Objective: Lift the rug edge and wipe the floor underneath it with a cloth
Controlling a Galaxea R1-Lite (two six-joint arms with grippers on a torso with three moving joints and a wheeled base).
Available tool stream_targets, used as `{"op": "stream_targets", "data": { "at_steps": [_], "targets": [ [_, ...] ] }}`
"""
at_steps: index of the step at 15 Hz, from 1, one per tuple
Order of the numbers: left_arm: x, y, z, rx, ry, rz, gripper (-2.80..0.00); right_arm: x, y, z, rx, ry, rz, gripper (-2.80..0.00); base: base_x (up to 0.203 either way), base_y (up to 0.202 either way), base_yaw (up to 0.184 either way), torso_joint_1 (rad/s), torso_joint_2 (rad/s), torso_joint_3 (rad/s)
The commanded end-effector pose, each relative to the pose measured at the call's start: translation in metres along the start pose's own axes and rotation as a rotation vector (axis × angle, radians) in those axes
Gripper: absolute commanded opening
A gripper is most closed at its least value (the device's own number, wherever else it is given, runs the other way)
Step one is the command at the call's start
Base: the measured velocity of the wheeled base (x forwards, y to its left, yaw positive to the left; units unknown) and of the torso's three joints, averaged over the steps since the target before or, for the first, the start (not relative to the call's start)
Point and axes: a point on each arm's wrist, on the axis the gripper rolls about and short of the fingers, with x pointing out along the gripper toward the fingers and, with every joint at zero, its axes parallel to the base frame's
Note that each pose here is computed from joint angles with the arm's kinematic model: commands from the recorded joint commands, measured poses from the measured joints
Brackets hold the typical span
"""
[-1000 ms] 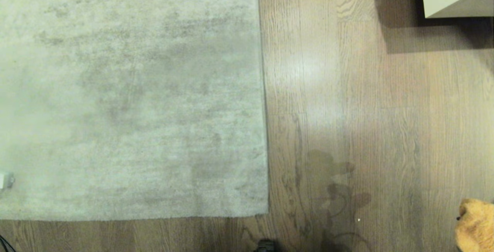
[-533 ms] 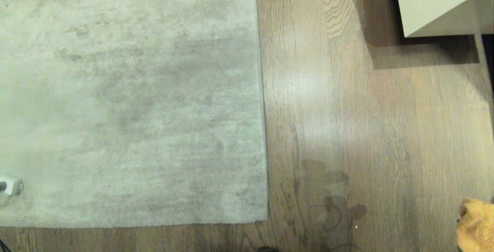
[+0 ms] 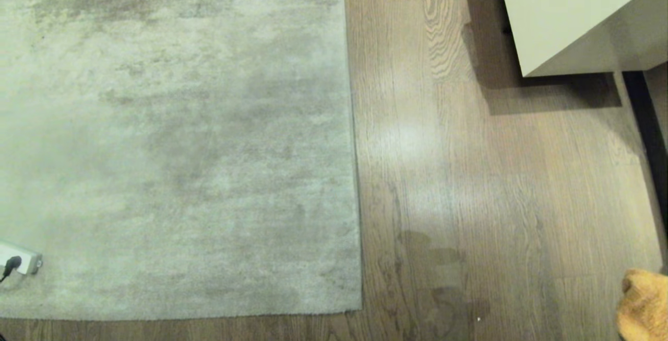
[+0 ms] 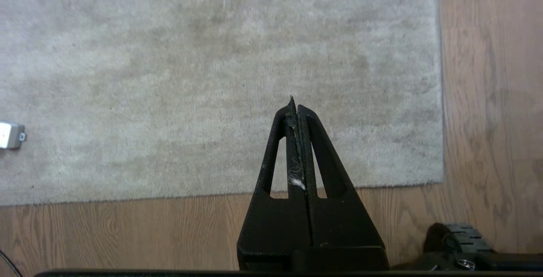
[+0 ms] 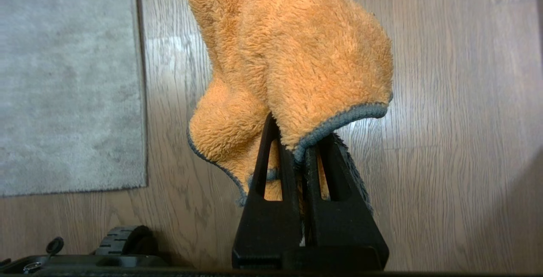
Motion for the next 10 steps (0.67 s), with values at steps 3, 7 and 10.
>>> {"op": "stream_targets", "data": {
  "at_steps": [3, 7, 10],
  "targets": [
    [0.0001, 0.0000, 0.0000, 0.000, 0.001, 0.000, -2.80, 0.0001, 0.0000, 0.0001, 0.000, 0.001, 0.000, -2.80, 0.000, 0.000, 0.000, 0.003, 0.00, 0.202],
    [0.0000, 0.0000, 0.0000, 0.000, 0.000, 0.000, -2.80, 0.0001, 0.0000, 0.0001, 0.000, 0.001, 0.000, -2.80, 0.000, 0.000, 0.000, 0.001, 0.00, 0.201],
    [0.0000, 0.0000, 0.0000, 0.000, -0.001, 0.000, -2.80, 0.0001, 0.0000, 0.0001, 0.000, 0.001, 0.000, -2.80, 0.000, 0.000, 0.000, 0.005, 0.00, 0.204]
  ]
}}
